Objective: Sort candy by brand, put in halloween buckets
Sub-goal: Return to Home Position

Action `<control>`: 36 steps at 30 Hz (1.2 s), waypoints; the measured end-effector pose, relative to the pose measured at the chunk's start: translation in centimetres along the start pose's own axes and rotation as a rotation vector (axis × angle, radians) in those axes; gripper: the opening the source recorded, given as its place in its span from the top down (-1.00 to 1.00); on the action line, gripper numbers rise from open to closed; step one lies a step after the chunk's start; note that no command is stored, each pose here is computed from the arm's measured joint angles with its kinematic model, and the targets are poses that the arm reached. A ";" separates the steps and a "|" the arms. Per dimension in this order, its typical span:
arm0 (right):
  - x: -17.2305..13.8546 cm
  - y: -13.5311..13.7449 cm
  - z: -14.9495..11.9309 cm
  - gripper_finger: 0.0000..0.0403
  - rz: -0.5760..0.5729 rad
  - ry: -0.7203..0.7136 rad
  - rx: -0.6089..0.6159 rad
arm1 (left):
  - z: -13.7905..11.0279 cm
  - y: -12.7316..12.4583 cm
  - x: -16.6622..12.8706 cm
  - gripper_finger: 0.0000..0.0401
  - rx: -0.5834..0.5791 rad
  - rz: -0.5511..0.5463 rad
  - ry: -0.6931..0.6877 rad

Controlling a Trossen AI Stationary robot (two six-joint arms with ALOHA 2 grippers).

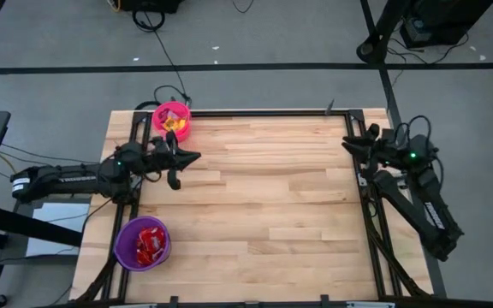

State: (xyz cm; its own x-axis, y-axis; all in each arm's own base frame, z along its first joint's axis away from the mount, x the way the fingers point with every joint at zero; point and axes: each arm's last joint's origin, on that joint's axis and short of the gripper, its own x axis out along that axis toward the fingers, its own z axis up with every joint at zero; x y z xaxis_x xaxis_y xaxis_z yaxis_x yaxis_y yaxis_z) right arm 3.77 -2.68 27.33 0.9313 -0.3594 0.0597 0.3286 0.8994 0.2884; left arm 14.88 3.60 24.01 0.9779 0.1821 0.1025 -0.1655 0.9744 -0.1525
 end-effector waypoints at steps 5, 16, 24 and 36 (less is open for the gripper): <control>0.7 -0.9 -1.4 0.48 0.030 0.021 -0.104 | -1.1 -0.3 -0.1 0.97 0.048 0.009 0.087; 1.8 -2.3 -3.6 0.95 0.102 0.037 -0.212 | -3.8 0.0 -0.9 0.99 0.053 0.061 0.383; 2.4 -3.2 -4.8 0.98 0.093 0.017 -0.183 | -5.2 0.2 -2.8 0.99 0.044 0.047 0.286; 3.7 -4.6 -8.7 0.99 0.172 -0.024 -0.185 | -7.0 0.5 -3.9 1.00 0.016 0.054 0.253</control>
State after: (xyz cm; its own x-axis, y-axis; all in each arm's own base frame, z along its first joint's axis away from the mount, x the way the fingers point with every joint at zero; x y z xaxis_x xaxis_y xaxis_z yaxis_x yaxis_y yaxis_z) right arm 7.03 -5.97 17.89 0.9726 -0.2010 0.1165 0.1910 0.9773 0.0918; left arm 11.92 2.41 16.63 0.9681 0.1971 -0.1548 -0.2185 0.9664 -0.1357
